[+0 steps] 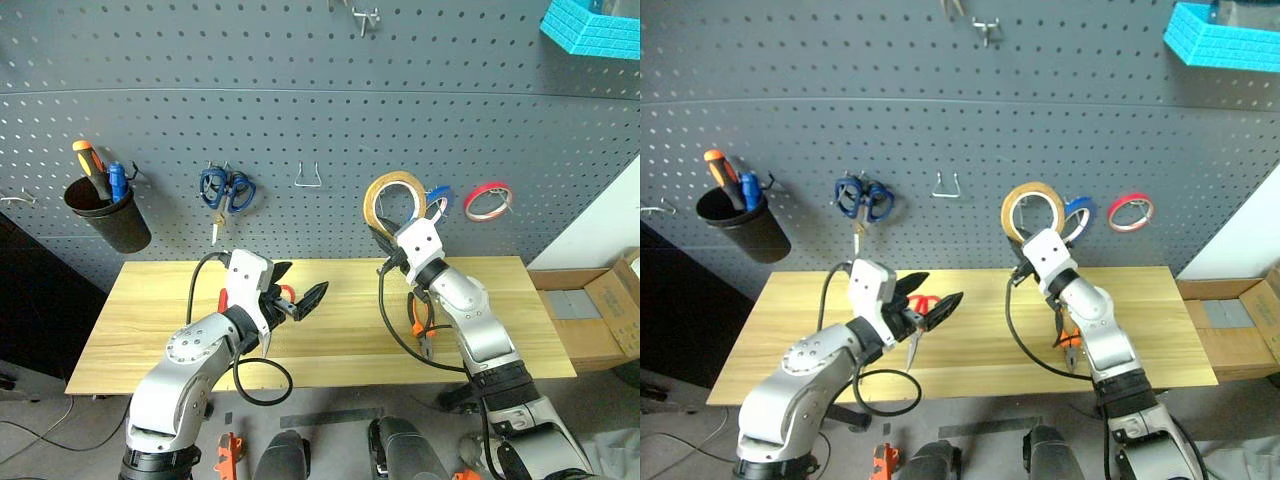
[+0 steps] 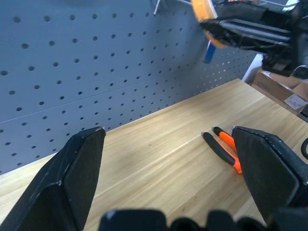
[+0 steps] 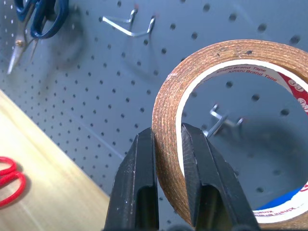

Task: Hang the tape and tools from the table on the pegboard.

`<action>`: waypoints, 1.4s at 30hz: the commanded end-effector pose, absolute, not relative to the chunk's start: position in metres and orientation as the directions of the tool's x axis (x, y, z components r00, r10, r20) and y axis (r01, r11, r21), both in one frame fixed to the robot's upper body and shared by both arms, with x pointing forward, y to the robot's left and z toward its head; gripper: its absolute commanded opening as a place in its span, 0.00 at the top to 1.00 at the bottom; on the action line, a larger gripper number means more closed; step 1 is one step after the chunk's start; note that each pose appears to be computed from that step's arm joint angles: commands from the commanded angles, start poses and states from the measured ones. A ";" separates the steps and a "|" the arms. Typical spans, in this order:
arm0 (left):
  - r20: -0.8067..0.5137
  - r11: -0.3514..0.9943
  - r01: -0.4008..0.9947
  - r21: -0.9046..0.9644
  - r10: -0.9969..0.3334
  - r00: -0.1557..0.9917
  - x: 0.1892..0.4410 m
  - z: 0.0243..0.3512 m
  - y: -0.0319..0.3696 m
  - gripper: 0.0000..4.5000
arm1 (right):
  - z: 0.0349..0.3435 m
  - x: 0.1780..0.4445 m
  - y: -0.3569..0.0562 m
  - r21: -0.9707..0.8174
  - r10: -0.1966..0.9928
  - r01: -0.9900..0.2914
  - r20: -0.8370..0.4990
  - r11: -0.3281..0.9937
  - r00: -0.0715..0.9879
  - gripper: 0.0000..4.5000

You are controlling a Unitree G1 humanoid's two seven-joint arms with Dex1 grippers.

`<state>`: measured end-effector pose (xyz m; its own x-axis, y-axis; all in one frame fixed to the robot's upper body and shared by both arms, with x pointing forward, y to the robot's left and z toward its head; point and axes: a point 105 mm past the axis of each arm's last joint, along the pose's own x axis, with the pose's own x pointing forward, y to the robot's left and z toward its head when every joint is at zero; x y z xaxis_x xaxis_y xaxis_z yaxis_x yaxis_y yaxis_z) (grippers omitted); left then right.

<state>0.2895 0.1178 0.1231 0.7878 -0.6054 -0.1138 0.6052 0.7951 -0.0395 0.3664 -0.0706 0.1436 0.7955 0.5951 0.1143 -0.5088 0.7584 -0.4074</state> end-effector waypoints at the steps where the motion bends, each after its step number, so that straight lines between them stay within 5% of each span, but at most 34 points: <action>1: -0.078 0.790 0.613 -0.015 -0.612 0.787 0.291 0.131 0.114 0.00 | 0.147 0.373 -0.076 -0.370 0.602 -0.536 0.081 0.758 0.795 0.97; 3: -0.076 0.787 0.616 -0.013 -0.615 0.785 0.292 0.132 0.113 0.00 | 0.146 0.375 -0.076 -0.347 0.601 -0.547 0.067 0.762 0.796 0.97; 10: -0.076 0.773 0.634 -0.010 -0.633 0.770 0.293 0.132 0.108 0.00 | 0.144 0.373 -0.082 -0.336 0.610 -0.567 0.032 0.752 0.791 0.47; 16: -0.115 0.731 0.682 -0.004 -0.678 0.726 0.284 0.120 0.097 0.00 | 0.117 0.342 -0.090 -0.274 0.611 -0.606 -0.075 0.747 0.788 0.01; 22: -0.280 0.573 0.809 0.128 -0.762 0.584 0.262 0.076 0.094 0.00 | 0.066 0.312 -0.115 -0.120 0.453 -0.529 -0.381 0.840 0.806 0.01; 29: -0.421 0.360 0.890 0.281 -0.787 0.451 0.264 0.047 0.104 0.00 | 0.039 0.328 -0.143 0.013 0.219 -0.258 -0.569 0.966 0.793 0.01; 35: -0.414 0.334 0.885 0.323 -0.791 0.450 0.280 0.050 0.105 0.00 | 0.024 0.333 -0.168 0.040 0.068 -0.055 -0.667 0.998 0.742 0.01; 42: -0.398 0.363 0.880 0.306 -0.791 0.465 0.272 0.049 0.107 0.00 | 0.014 0.329 -0.171 0.052 0.038 0.000 -0.723 0.999 0.690 0.01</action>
